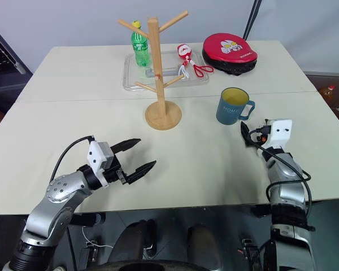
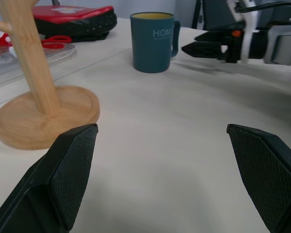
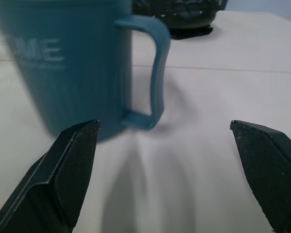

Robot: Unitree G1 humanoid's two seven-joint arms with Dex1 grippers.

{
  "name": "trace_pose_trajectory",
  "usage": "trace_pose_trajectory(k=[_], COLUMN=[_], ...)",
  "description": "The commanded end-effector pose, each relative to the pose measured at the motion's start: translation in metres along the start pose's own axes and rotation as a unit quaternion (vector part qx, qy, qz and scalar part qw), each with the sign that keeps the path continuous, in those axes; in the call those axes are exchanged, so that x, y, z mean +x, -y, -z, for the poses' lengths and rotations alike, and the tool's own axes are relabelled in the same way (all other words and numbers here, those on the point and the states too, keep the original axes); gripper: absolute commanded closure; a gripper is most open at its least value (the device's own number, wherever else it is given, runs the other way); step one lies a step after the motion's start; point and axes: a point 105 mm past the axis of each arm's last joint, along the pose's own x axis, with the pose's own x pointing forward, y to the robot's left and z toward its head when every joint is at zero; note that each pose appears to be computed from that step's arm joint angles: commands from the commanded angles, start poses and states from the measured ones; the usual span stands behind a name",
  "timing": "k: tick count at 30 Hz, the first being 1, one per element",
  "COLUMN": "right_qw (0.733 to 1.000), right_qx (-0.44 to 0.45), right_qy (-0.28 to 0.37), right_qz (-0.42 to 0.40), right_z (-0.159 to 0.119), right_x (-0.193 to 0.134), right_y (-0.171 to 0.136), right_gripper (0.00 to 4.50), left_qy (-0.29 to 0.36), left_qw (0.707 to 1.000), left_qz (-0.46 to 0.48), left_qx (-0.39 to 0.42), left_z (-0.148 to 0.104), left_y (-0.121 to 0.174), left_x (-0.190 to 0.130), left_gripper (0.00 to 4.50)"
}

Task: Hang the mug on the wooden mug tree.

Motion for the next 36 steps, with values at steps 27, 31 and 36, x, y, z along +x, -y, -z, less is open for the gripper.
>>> trace_pose_trajectory(k=[27,31,36], right_qw=[1.000,0.999,0.999], right_qx=[-0.011,-0.013,-0.017], right_qy=[0.027,0.029,0.029], right_qz=[-0.001,0.000,0.005], right_z=[-0.028,-0.029,-0.030], right_x=[0.048,0.048,0.050], right_y=[-0.005,-0.003,-0.002], right_gripper=[0.04,0.04,0.04], left_qy=[0.018,0.018,0.019], left_qw=[1.000,1.000,1.000], left_qz=[0.011,0.009,0.012], left_qx=[0.022,0.021,0.021], left_z=[-0.015,-0.015,-0.015], left_y=[0.005,0.004,0.005], left_x=[0.006,0.006,0.007], left_gripper=[0.00,0.00,0.00])
